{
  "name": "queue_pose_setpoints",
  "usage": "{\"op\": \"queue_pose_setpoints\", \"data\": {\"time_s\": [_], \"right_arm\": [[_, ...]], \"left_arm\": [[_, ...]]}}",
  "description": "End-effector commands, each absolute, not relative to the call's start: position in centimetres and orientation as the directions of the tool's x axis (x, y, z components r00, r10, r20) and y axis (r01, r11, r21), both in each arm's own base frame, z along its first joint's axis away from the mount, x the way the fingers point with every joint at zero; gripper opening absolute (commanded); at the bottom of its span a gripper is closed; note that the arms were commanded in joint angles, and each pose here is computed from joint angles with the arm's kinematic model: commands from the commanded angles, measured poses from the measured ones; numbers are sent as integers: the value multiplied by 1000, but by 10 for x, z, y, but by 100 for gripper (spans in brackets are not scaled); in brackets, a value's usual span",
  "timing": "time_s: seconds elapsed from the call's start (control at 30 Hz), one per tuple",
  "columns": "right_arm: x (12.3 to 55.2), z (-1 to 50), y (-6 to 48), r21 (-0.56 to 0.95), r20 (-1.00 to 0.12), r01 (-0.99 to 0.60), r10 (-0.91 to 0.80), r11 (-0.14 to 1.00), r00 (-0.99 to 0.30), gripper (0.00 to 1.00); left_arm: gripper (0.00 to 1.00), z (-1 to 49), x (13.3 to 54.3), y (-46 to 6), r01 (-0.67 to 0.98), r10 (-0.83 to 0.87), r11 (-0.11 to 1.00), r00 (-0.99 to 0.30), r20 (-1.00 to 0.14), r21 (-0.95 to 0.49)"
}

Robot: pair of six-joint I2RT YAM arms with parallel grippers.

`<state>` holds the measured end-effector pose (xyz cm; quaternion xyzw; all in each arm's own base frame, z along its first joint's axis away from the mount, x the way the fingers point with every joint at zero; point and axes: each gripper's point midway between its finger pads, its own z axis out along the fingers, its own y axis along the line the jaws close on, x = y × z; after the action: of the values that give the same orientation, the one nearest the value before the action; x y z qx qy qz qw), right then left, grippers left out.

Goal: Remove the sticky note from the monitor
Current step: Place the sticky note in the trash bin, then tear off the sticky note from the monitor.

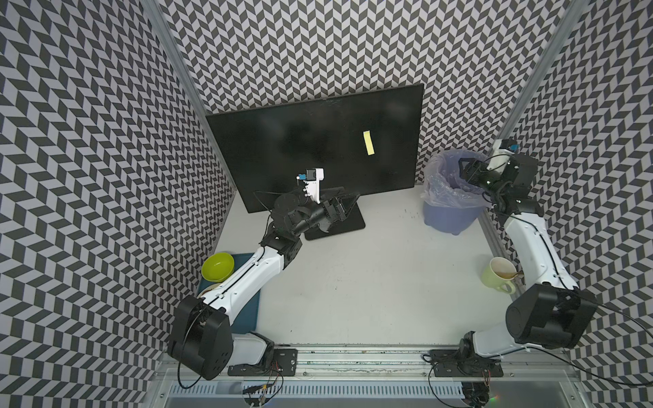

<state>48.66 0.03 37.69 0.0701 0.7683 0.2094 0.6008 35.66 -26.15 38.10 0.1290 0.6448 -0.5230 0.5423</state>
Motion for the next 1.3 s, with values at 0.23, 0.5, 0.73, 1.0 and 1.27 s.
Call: {"op": "queue_pose_setpoints", "data": {"time_s": [0.23, 0.5, 0.73, 1.0, 1.27], "right_arm": [[450, 445, 200, 543, -827, -684, 455, 488, -331, 76], [475, 442, 248, 614, -768, -698, 487, 370, -417, 75], [485, 440, 269, 627, -754, -710, 479, 321, -450, 68], [491, 436, 276, 643, -740, -707, 480, 295, -472, 49], [489, 439, 278, 639, -739, -718, 479, 276, -474, 14]], "left_arm": [[100, 397, 349, -261, 760, -405, 408, -346, -847, -505], [100, 398, 343, -255, 759, -405, 421, -332, -852, -496], [100, 399, 342, -253, 758, -406, 428, -326, -854, -492], [100, 397, 342, -253, 757, -405, 427, -329, -853, -494], [100, 397, 342, -252, 756, -404, 429, -329, -854, -494]]}}
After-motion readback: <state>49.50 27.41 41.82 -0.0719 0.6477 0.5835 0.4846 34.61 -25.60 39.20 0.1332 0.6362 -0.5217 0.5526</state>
